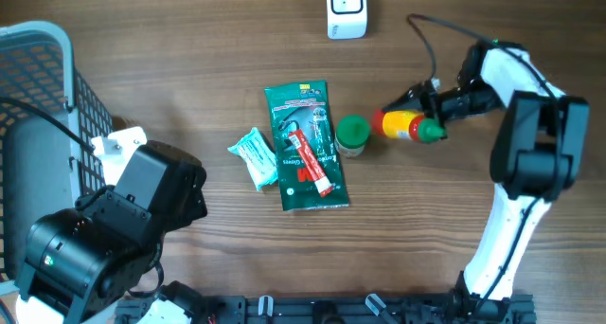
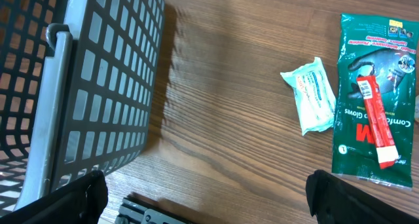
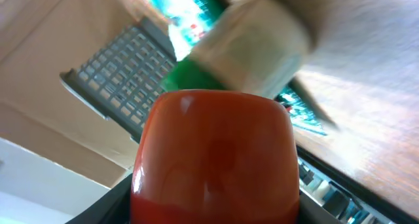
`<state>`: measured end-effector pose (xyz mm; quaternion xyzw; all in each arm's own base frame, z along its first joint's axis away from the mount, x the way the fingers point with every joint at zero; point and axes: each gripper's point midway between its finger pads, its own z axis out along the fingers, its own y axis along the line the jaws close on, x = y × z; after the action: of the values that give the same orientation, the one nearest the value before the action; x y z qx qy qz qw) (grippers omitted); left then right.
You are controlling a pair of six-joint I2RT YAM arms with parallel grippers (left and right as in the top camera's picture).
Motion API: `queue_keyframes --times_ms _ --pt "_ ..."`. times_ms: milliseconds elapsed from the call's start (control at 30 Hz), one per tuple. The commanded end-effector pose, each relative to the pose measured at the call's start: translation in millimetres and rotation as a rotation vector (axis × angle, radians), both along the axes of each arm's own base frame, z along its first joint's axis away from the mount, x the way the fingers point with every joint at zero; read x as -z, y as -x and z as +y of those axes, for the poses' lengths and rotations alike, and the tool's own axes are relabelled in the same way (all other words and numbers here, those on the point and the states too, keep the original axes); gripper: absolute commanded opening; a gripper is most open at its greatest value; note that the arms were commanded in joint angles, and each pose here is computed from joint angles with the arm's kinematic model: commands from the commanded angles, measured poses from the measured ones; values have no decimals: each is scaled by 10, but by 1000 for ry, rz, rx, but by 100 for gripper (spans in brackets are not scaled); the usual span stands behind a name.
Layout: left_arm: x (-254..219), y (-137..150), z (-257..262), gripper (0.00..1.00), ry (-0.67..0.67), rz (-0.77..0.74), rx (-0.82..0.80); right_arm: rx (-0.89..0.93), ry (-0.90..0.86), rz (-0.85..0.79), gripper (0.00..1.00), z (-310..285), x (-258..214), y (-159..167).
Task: Scan the item barcode
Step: 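Grasp the red sauce bottle with the right gripper and lift it, then carry the sauce bottle with the right gripper up to the scanner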
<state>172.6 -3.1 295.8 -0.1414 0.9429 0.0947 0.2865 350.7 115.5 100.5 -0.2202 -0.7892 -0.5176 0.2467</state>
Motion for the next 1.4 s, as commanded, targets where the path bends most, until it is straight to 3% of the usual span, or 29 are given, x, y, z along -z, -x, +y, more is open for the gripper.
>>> queue_keyframes --times_ms 0,133,267,367,467,600,667,867,1067,1200,1267,1367 --pt "-4 4 11 100 6 -6 -14 29 -26 -189 30 47 -698 -4" --pt "-4 5 11 100 6 -7 -14 -7 19 -289 30 230 -1242 247" --pt "-4 4 11 100 6 -6 -14 -106 16 -309 29 694 -1661 711" --pt "-4 4 11 100 6 -6 -14 -158 -70 -310 30 938 -1868 1014" --pt "-4 5 11 100 6 -7 -14 -124 -201 -200 31 1043 -2029 1182" --pt "-4 4 11 100 6 -6 -14 -22 -279 93 33 1080 -1978 1077" --pt "-4 4 11 100 6 -6 -14 17 -279 264 39 1094 -1916 984" --pt "-4 4 11 100 6 -6 -14 24 -343 317 41 1065 -2046 669" --pt "-4 4 11 100 6 -6 -14 43 -340 352 41 1027 -2038 669" --pt "-5 4 12 100 6 -7 -15 43 -328 268 40 1035 -1999 630" --pt "-4 4 11 100 6 -6 -14 88 -219 59 33 1047 -1777 447" --pt "-4 5 11 100 6 -7 -14 127 -63 -210 34 987 -1497 216"
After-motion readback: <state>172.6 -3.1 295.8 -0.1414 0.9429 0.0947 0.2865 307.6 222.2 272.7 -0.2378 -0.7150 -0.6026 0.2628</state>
